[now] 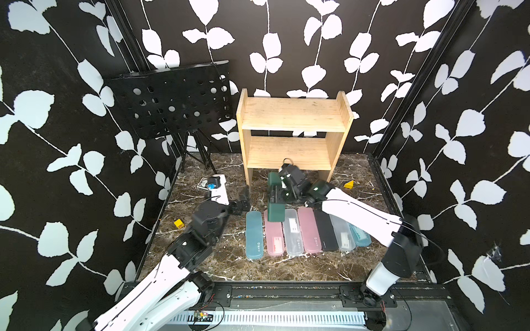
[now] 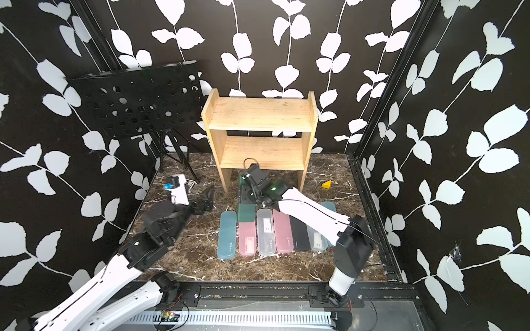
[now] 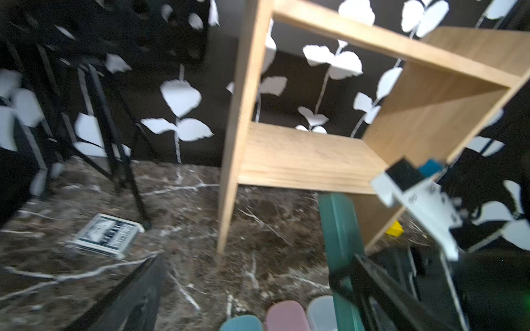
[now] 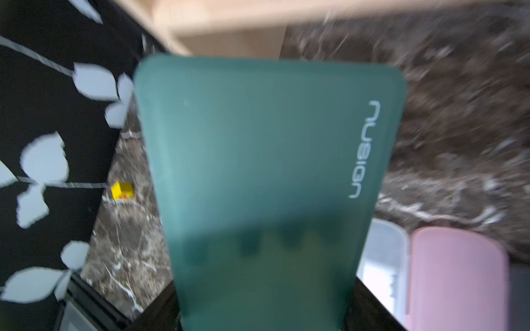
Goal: Remove the pencil cases from the shelf
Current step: Pick up the pencil case from the shelf, then place the pencil case at the center of the board.
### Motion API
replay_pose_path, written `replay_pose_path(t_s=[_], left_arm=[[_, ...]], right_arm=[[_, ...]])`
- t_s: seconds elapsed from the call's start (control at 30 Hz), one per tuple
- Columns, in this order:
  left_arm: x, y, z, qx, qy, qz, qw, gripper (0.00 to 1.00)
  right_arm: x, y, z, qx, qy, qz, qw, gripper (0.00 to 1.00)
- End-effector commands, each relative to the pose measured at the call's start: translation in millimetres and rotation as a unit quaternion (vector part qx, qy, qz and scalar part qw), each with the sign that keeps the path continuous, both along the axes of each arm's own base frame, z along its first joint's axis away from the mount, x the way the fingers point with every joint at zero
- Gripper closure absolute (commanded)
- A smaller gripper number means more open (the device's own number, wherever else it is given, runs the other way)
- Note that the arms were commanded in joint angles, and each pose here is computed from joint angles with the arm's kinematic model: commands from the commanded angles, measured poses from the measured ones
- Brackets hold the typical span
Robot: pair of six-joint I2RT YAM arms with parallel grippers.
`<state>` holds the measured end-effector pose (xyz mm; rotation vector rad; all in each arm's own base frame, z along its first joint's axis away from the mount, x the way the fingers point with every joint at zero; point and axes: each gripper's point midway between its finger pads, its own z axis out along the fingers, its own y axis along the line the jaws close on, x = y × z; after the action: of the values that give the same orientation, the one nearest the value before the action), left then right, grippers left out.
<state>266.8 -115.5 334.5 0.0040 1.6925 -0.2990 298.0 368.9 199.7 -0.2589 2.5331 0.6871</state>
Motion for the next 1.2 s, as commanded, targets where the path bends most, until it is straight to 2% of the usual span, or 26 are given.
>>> replay_pose_path(t_s=[0.0, 0.13, 0.27, 0.43, 0.8, 1.17], left_arm=[[-2.3, 48.2, 4.1, 0.133, 0.021, 0.097, 0.986, 0.01], [-1.8, 67.7, 8.8, 0.186, 0.04, 0.137, 0.972, 0.01], [-4.6, 69.3, 8.5, 0.178, 0.04, 0.131, 0.975, 0.01], [-6.5, 68.9, 5.2, 0.171, 0.041, 0.124, 0.977, 0.01], [-7.8, 68.6, -2.4, 0.168, 0.045, 0.117, 0.978, 0.01], [-4.8, 65.3, -8.6, 0.166, 0.049, 0.113, 0.978, 0.01]], right_arm=[[-21.8, 47.4, 9.1, 0.039, 0.012, 0.039, 0.998, 0.34], [-49.3, 97.2, -9.5, 0.047, 0.044, 0.079, 0.995, 0.32], [-66.8, 136.4, -25.6, 0.057, 0.07, 0.1, 0.991, 0.32], [-71.6, 167.3, -48.1, 0.074, 0.094, 0.106, 0.987, 0.32], [-63.9, 177.0, -92.2, 0.04, 0.105, 0.088, 0.99, 0.32], [-62.2, 164.5, -115.2, 0.005, 0.114, 0.064, 0.991, 0.28]])
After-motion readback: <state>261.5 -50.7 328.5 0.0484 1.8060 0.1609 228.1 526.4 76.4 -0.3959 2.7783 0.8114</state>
